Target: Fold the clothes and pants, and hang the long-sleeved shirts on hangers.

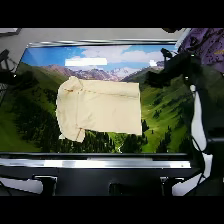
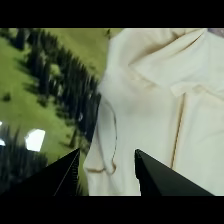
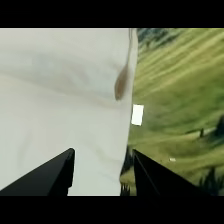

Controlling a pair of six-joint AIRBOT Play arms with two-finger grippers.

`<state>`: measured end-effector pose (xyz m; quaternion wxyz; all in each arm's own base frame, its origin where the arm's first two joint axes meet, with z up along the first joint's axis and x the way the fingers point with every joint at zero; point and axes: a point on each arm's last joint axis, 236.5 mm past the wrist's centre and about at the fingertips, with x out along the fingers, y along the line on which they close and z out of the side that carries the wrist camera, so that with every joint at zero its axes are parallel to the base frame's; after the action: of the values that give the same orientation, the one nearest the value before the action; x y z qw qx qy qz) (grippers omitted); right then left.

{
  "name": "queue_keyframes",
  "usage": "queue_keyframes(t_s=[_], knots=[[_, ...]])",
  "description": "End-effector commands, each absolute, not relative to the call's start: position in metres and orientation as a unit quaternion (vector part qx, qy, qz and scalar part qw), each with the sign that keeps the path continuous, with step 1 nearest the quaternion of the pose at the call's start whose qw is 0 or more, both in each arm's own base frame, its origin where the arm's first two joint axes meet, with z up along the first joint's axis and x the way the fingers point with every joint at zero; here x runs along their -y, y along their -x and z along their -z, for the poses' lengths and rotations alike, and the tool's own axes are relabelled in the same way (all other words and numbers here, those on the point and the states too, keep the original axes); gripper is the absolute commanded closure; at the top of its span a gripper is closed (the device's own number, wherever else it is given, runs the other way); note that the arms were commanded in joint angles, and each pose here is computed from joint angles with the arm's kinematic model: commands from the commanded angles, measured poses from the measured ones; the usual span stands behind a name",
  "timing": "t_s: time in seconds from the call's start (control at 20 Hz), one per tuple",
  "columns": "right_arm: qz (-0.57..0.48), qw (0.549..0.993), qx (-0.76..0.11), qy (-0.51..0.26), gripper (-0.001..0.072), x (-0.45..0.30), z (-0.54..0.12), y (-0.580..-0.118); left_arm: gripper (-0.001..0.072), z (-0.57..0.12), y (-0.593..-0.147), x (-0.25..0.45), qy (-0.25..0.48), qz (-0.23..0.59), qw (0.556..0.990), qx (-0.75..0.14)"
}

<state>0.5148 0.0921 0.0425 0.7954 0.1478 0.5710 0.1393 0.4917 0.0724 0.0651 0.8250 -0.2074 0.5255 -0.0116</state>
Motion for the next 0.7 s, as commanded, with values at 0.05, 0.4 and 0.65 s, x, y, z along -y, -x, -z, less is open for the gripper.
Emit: queue_keyframes(t_s=[0.05, 0.4, 0.65], knots=[[-0.191, 0.745, -0.607, -0.200, 0.0291, -0.066, -0.039, -0.432, 0.0310, -0.041, -0.400, -0.089, 0.300, -0.020, 0.780, -0.549], [-0.199, 0.658, -0.680, -0.255, 0.0279, -0.100, 0.047, -0.310, 0.0322, 0.035, -0.310, -0.057, 0.349, -0.050, 0.716, -0.602], [-0.184, 0.659, -0.689, -0.238, 0.0279, -0.120, 0.087, -0.292, 0.0322, 0.037, -0.309, -0.057, 0.350, -0.051, 0.715, -0.603]])
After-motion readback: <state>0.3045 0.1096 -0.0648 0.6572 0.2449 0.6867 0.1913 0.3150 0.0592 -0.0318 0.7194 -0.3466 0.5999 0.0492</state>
